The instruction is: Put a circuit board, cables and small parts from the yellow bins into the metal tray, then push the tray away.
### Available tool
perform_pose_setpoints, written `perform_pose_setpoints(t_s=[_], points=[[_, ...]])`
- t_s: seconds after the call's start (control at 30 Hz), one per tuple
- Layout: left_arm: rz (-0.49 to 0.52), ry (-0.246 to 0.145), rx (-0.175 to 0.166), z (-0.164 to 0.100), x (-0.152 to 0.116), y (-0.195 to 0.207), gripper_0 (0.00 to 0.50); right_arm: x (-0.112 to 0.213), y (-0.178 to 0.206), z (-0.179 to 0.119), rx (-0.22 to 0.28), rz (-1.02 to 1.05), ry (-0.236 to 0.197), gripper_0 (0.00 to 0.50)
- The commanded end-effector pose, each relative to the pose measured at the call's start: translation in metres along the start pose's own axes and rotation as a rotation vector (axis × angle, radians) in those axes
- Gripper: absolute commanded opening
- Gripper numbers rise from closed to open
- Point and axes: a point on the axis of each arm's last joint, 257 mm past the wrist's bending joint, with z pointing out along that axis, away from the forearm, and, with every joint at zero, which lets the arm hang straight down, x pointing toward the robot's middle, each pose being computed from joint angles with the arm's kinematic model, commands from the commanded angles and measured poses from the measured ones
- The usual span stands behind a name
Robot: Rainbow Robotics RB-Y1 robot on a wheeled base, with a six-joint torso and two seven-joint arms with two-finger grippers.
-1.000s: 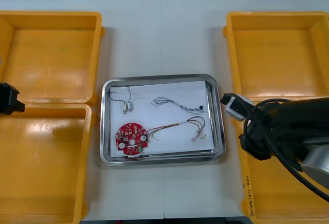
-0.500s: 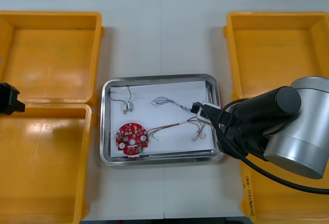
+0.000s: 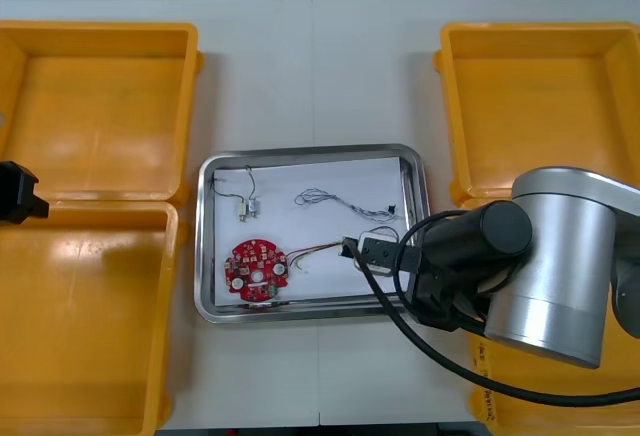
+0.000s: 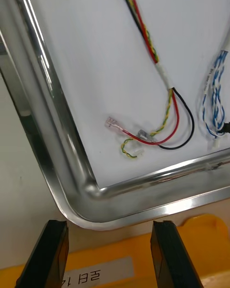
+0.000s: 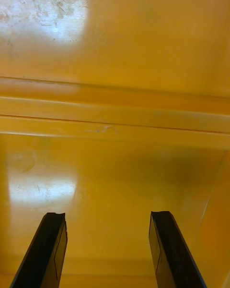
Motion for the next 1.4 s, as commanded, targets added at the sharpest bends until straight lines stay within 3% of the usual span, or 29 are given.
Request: perform_pose_setpoints(t_s=[0.03,0.73,1.17,1.4], points=[[0.138,-0.016,0.007,-0.005,0.002,-0.001,0.500,-0.016,0.002,-0.001,0.003,-0.066,-0.001,0.500],[0.138,-0.016,0.007,-0.005,0.002,-0.001,0.500,-0.083,0.030,0.009,-0.069,-0.155,-0.014,0.500],[0.138,-0.016,0.007,-0.005,0.002,-0.001,0.500,-0.101,0.044,0.025,-0.077,-0.198,0.035,0.500],[0.138,-0.016,0.007,-0.005,0.002,-0.001,0.500,-0.109,0.050,0.029,-0.079,-0.201,0.033,0.500]])
